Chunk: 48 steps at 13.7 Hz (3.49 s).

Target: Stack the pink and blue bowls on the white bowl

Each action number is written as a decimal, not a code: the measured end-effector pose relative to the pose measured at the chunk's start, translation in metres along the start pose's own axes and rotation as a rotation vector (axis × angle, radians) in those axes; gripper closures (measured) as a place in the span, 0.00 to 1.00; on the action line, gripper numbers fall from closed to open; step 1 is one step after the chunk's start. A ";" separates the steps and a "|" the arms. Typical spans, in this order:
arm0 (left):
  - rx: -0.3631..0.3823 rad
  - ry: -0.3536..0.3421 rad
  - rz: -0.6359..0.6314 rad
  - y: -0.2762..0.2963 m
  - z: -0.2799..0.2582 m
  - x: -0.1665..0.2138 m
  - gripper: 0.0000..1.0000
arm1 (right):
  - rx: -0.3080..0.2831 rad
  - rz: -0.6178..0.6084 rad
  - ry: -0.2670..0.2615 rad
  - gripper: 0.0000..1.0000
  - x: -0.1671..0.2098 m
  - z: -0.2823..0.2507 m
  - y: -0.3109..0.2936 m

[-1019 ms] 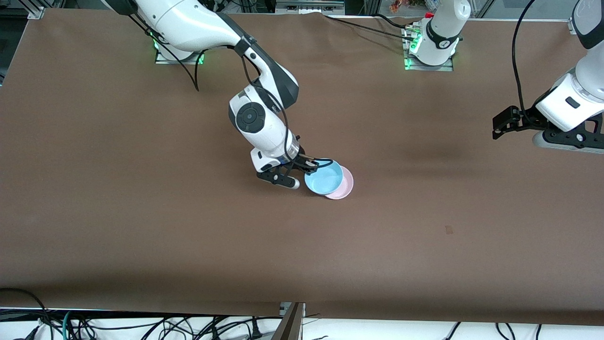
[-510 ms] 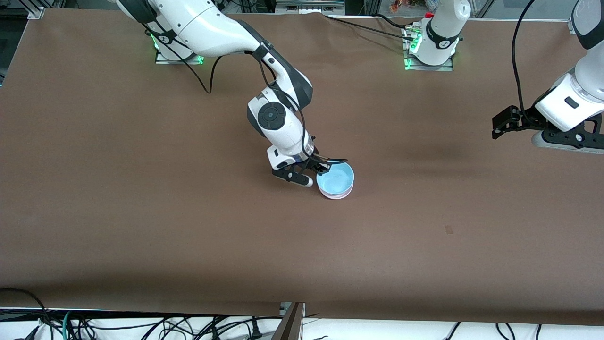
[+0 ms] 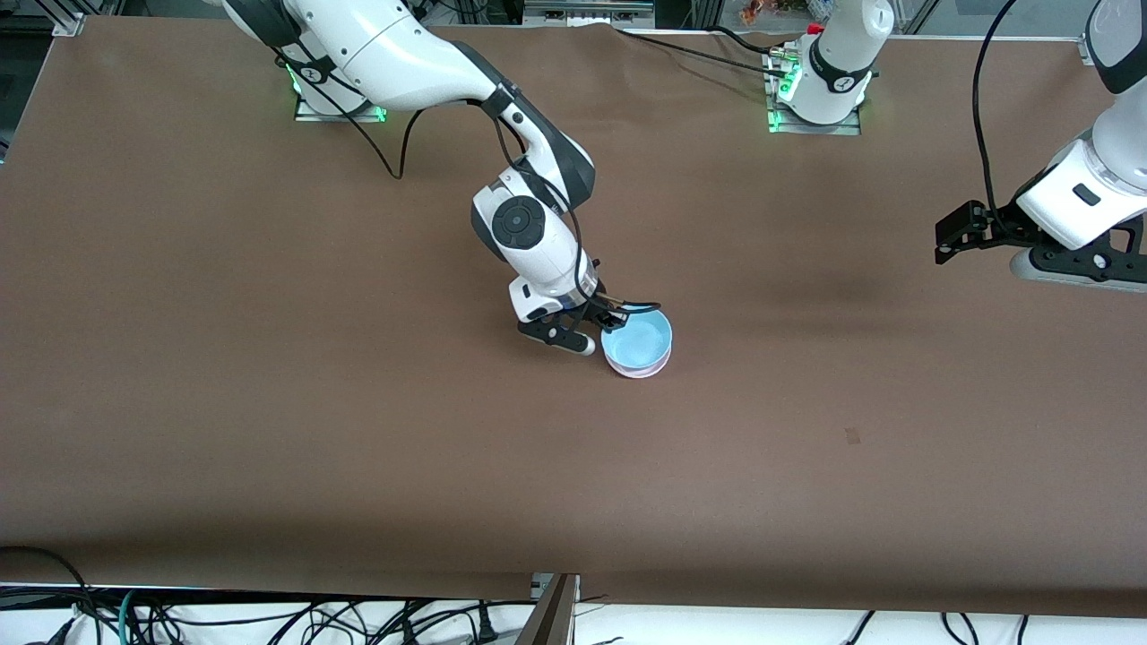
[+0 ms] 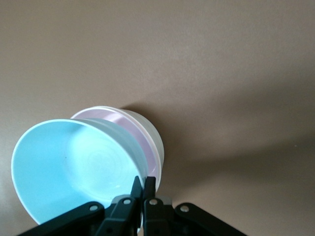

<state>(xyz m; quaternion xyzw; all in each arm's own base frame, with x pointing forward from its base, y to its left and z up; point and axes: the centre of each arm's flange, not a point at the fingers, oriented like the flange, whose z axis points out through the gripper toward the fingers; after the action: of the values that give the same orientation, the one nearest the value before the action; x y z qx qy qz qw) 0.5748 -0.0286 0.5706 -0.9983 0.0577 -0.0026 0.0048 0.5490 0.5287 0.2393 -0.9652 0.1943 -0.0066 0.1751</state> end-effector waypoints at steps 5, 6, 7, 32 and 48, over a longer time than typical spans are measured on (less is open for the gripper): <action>0.000 0.000 -0.002 -0.001 0.000 0.000 0.00 | -0.006 -0.006 -0.006 0.98 -0.006 0.006 0.000; 0.000 0.000 -0.002 -0.001 0.000 0.000 0.00 | -0.006 -0.007 -0.006 0.97 -0.006 0.006 0.000; 0.000 0.000 -0.002 -0.001 0.000 0.000 0.00 | -0.005 -0.007 -0.006 0.93 -0.006 0.006 0.000; -0.001 0.000 -0.004 -0.002 0.000 0.000 0.00 | -0.352 -0.532 -0.156 0.00 0.201 -0.177 0.135; -0.001 -0.002 0.001 0.001 0.001 0.000 0.00 | -0.403 -0.459 -0.194 0.00 0.202 -0.456 0.292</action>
<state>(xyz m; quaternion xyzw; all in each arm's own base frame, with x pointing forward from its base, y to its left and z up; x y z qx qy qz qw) 0.5746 -0.0293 0.5694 -0.9983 0.0583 -0.0014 0.0044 0.5903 0.0478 0.5569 -0.9952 -0.0485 0.0847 -0.0079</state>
